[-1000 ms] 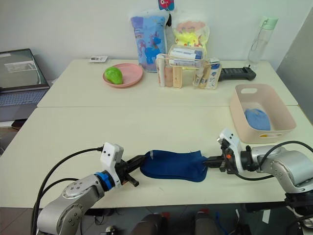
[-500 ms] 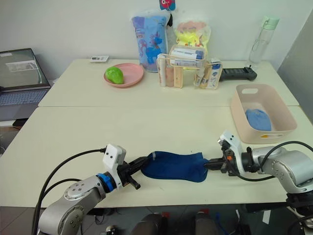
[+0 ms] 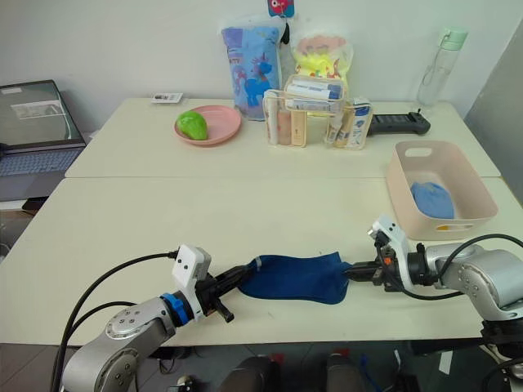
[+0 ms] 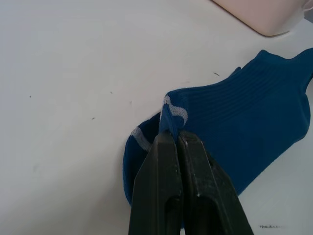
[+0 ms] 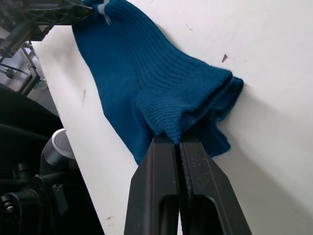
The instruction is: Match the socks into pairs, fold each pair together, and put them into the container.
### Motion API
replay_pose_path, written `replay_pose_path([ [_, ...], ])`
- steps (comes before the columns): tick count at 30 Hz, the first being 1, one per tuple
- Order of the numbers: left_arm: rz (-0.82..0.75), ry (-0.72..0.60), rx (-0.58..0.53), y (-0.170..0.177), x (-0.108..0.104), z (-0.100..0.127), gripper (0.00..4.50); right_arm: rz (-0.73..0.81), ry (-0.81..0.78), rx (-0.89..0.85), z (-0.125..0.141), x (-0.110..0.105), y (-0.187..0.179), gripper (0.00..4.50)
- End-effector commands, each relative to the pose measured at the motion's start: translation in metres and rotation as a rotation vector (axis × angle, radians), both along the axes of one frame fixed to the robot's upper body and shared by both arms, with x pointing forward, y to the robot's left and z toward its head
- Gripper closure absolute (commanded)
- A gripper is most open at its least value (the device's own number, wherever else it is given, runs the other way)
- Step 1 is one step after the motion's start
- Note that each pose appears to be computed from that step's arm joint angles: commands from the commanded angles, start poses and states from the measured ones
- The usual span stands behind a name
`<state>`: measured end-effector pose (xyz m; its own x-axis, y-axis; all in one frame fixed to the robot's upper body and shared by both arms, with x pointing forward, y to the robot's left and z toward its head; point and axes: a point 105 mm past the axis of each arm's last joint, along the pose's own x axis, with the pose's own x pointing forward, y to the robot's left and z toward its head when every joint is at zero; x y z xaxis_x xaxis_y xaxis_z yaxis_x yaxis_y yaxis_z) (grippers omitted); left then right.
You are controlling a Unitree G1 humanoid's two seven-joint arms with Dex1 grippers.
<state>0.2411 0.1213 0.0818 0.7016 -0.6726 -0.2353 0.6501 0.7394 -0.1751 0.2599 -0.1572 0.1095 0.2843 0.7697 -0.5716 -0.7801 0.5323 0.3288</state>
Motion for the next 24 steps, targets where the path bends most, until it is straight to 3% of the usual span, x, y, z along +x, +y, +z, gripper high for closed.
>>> replay_pose_path([
  [1, 0.002, -0.035, 0.001, -0.002, 0.000, 0.003, 4.48, 0.018, -0.015, -0.007, -0.002, -0.001, 0.001, 4.50],
  [9, 0.009, -0.031, -0.004, -0.004, -0.003, -0.002, 4.48, 0.008, -0.042, -0.020, -0.007, 0.004, 0.000, 4.50],
  [10, 0.007, -0.031, -0.008, -0.004, -0.003, -0.002, 4.50, 0.009, -0.052, -0.020, -0.007, 0.005, 0.000, 4.27],
  [13, -0.008, -0.028, -0.023, -0.005, -0.006, -0.001, 3.83, -0.025, -0.094, -0.017, -0.004, 0.013, -0.005, 3.39],
  [20, -0.032, -0.029, 0.051, 0.025, 0.000, 0.007, 1.61, -0.030, -0.195, 0.014, 0.018, 0.021, -0.018, 0.97],
  [24, -0.115, -0.071, 0.051, 0.043, 0.009, 0.037, 1.61, 0.051, -0.309, 0.048, 0.039, 0.019, -0.009, 0.97],
])
